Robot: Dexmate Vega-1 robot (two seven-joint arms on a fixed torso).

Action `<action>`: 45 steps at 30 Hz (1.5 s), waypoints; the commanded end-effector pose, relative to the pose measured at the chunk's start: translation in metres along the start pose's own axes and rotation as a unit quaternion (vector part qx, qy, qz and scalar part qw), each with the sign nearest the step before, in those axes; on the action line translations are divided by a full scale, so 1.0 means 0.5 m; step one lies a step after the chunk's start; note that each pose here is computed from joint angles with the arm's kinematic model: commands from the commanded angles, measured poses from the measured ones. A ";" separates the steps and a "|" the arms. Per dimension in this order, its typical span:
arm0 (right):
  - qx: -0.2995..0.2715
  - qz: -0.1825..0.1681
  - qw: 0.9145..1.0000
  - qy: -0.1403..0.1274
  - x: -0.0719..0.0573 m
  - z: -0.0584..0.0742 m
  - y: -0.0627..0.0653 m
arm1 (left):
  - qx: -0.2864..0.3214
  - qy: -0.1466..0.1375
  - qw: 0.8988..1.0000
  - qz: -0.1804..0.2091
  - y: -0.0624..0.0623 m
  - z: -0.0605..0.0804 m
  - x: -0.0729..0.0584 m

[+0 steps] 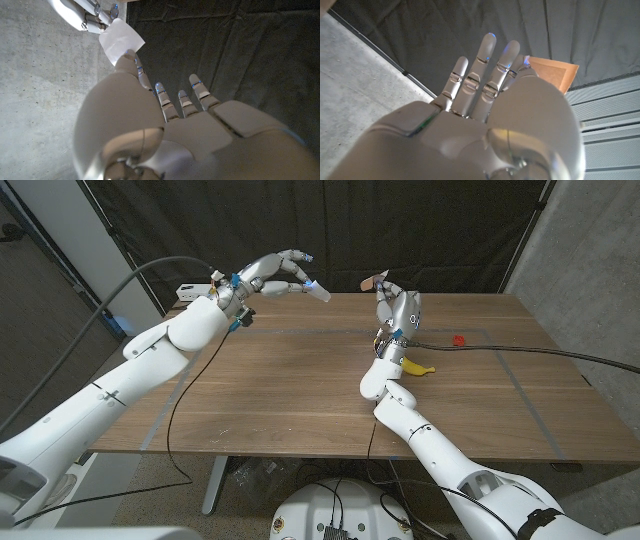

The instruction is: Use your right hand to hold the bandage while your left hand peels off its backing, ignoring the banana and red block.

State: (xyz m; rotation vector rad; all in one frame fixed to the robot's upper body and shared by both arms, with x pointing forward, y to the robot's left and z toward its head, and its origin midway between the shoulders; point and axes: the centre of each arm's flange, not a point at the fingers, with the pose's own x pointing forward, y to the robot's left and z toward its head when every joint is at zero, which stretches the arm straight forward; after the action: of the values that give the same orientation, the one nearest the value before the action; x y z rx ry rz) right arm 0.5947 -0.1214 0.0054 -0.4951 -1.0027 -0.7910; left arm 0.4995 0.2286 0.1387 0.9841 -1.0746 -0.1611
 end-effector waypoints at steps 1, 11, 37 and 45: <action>0.019 -0.003 0.997 0.069 -0.034 -0.007 -0.003 | -0.043 0.020 0.998 0.034 -0.021 -0.049 -0.072; -0.010 -0.015 0.999 0.051 -0.039 0.017 -0.030 | -0.078 -0.004 0.992 0.099 -0.011 -0.079 -0.077; -0.012 -0.028 0.999 0.038 -0.012 0.023 -0.030 | -0.148 0.046 0.969 0.193 -0.034 -0.150 -0.076; -0.034 -0.030 0.998 0.041 -0.015 0.024 -0.032 | -0.160 0.032 0.966 0.203 -0.028 -0.173 -0.068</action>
State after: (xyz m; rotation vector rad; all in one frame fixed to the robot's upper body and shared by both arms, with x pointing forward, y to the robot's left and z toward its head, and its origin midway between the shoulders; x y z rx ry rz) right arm 0.5688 -0.1202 0.0013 -0.4656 -0.9283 -0.8844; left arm 0.5463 0.2829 0.0939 0.5032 -1.1106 0.0214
